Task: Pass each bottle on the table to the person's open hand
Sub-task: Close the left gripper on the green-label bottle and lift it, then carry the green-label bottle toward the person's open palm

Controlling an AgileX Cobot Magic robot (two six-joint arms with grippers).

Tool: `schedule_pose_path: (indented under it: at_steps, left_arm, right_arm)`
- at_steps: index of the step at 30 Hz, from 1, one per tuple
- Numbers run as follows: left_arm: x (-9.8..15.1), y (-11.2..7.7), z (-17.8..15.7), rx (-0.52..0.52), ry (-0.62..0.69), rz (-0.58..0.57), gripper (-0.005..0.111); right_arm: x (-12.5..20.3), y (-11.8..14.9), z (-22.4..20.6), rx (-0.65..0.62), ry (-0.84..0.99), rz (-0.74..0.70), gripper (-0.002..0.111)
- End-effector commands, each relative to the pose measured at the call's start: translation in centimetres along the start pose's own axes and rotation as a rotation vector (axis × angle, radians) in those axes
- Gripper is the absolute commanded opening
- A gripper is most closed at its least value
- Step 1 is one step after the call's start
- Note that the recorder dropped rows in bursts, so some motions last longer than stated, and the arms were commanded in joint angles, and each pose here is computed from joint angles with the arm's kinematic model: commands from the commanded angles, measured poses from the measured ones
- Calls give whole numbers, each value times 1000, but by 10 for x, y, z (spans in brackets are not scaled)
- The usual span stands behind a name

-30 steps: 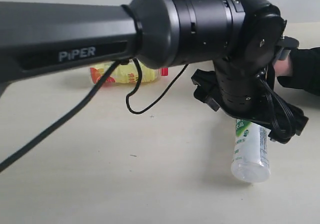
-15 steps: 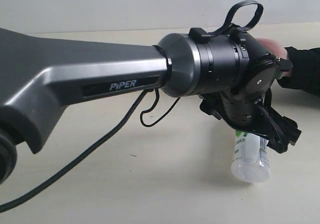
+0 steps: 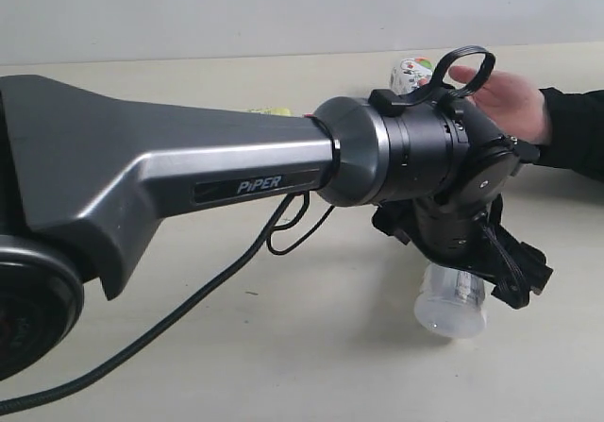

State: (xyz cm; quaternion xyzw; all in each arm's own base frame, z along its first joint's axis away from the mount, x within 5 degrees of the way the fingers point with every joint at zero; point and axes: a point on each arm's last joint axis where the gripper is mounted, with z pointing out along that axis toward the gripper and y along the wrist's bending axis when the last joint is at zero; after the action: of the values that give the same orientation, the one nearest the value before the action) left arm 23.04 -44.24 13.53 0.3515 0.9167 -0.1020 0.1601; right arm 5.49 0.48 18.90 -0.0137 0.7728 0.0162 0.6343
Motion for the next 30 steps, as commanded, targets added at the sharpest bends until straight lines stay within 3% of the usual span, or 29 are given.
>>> schedule_pose_path:
  at_steps: [1,2,4,5,6,7,8,13,25,30]
  left_arm:
    - [2,0,-2,-21,29,5,101]
    - [2,0,-2,-21,32,5,99]
    - [2,0,-2,-21,32,2,77]
    - [2,0,-2,-21,32,2,53]
    - [2,0,-2,-21,32,2,39]
    - [2,0,-2,-21,32,2,7]
    - [2,0,-2,-21,32,6,2]
    - [3,1,-10,-32,52,0,2]
    - [-13,0,-90,13,-41,-21,2]
    - [-21,-2,-115,56,-139,-28,2]
  right_arm:
    - [1,-1,0,8,-6,-4,0]
    - [1,-1,0,8,-6,-4,0]
    - [1,-1,0,8,-6,-4,0]
    - [1,-1,0,8,-6,-4,0]
    - [1,-1,0,8,-6,-4,0]
    - [1,-1,0,8,-6,-4,0]
    - [1,-1,0,8,-6,-4,0]
    - [1,-1,0,8,-6,-4,0]
    - [1,-1,0,8,-6,-4,0]
    - [1,-1,0,8,-6,-4,0]
